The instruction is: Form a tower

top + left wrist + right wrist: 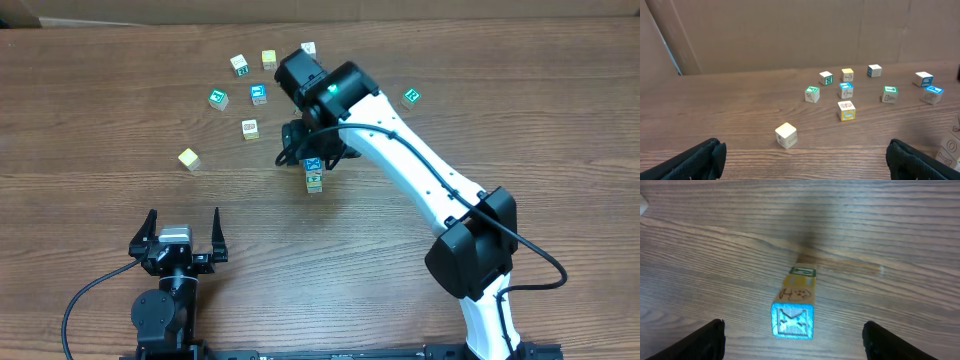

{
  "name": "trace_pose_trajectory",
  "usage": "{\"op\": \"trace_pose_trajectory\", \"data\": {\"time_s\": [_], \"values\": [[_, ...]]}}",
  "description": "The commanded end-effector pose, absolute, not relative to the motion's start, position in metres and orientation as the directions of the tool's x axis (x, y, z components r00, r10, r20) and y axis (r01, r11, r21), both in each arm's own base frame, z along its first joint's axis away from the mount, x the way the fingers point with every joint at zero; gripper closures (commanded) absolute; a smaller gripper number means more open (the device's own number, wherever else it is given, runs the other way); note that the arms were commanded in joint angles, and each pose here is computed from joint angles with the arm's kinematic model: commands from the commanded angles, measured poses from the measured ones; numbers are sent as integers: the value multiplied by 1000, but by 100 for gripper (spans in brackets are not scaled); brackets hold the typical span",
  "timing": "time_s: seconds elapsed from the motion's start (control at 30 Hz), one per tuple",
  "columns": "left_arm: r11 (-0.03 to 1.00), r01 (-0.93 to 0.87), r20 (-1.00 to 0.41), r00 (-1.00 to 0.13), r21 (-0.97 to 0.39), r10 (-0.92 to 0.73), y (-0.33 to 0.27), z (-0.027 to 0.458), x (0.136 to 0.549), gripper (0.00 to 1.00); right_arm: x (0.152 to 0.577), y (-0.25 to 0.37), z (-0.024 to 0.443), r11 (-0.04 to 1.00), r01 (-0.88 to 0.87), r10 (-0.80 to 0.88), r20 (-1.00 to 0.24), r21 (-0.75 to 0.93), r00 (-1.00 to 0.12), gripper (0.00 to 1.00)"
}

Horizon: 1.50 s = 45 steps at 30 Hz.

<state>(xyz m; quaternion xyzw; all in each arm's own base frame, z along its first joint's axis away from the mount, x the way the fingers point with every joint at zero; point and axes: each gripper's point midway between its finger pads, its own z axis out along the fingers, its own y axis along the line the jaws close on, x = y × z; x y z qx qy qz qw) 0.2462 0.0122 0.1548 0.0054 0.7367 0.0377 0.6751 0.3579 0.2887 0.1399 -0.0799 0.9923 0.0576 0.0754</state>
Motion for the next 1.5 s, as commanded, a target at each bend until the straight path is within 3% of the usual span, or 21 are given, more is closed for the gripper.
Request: {"op": "trace_pose_trajectory", "data": {"time_s": [0.0,0.33,0.47,0.6,1.03,1.17,1.4,1.47], "values": [[995,-42,-993,-82,90,86,12,156,246,0,356,286,126,986,-136,-122,-140,93,-983,16],[995,-42,-993,-82,90,86,12,156,246,1,352,288,89,986,-143,-132,-125,83,-983,17],[995,-41,-993,-82,90,86,12,156,246,0,353,291,89,985,-147,-134,-135,90,-982,20],[995,-42,-993,-82,90,86,12,156,246,0,353,291,89,985,-147,-134,-135,90,-982,28],[995,-42,-993,-82,90,86,12,156,246,0,351,296,89,992,-123,-114,-176,39,-978,29],[995,-41,-993,-82,90,86,12,156,246,1,350,297,89,991,-125,-116,-178,40,-977,35],[995,-42,-993,-82,90,86,12,156,246,0,355,293,90,993,-120,-115,-201,14,-973,36],[995,-42,-993,-82,90,86,12,156,246,0,355,294,90,993,-120,-114,-201,15,-973,41]]}}
